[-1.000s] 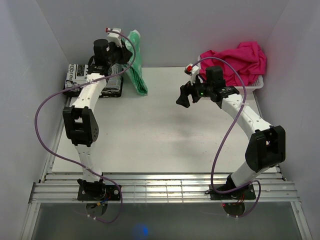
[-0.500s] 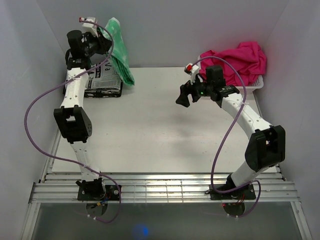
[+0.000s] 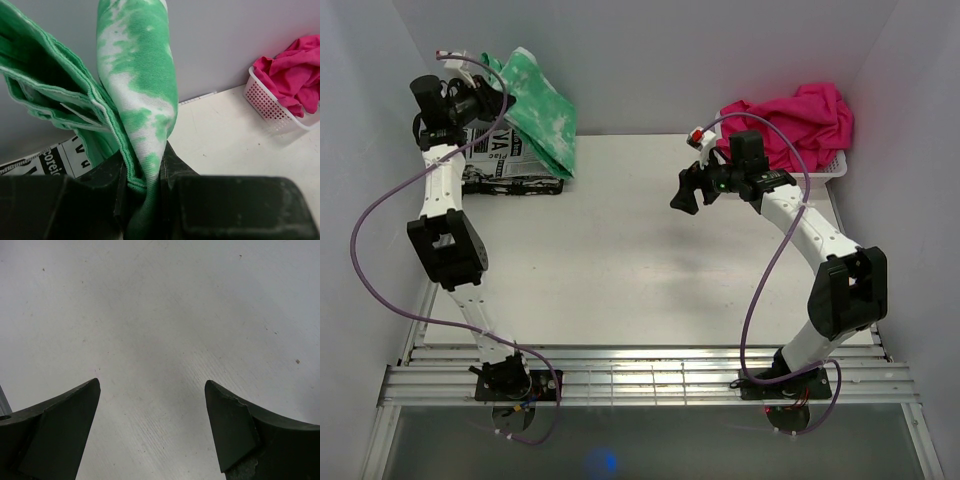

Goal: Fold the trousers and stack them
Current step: Neatly place the folded trousers to the corner

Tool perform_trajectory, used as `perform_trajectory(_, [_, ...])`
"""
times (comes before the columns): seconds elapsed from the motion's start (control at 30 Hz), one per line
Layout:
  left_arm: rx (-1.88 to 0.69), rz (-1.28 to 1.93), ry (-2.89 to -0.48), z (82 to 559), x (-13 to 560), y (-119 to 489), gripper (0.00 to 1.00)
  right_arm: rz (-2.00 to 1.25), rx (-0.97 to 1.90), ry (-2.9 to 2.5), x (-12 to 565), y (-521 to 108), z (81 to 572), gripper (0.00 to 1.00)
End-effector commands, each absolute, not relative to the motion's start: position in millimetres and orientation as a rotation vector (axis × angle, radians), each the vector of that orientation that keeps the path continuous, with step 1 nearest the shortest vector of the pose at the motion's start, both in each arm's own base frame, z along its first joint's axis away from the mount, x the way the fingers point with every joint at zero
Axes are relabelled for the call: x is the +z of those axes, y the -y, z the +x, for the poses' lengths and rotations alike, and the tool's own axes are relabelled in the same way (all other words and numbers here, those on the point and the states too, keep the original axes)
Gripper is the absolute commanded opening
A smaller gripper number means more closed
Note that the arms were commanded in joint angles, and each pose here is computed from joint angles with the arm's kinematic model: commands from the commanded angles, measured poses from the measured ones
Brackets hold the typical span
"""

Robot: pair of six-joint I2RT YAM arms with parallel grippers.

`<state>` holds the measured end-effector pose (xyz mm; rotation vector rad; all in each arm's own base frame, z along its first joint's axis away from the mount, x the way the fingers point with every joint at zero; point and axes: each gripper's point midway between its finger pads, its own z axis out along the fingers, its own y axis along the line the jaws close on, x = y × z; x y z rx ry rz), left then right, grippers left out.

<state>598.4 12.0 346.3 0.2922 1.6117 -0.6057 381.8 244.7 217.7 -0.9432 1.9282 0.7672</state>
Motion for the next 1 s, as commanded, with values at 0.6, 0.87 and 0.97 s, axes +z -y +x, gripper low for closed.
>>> perform_trajectory(0.6, [-0.182, 0.147, -1.672, 624, 306, -163, 0.0, -0.953, 0.804, -1.904, 228, -251, 385, 0.9])
perform_trajectory(0.87, [0.06, 0.013, -1.743, 642, 263, -216, 0.0, -0.966, 0.797, -1.925, 220, -249, 384, 0.9])
perform_trajectory(0.97, [0.146, 0.0, -1.761, 643, 250, -232, 0.0, -0.967, 0.802, -1.93, 218, -250, 385, 0.9])
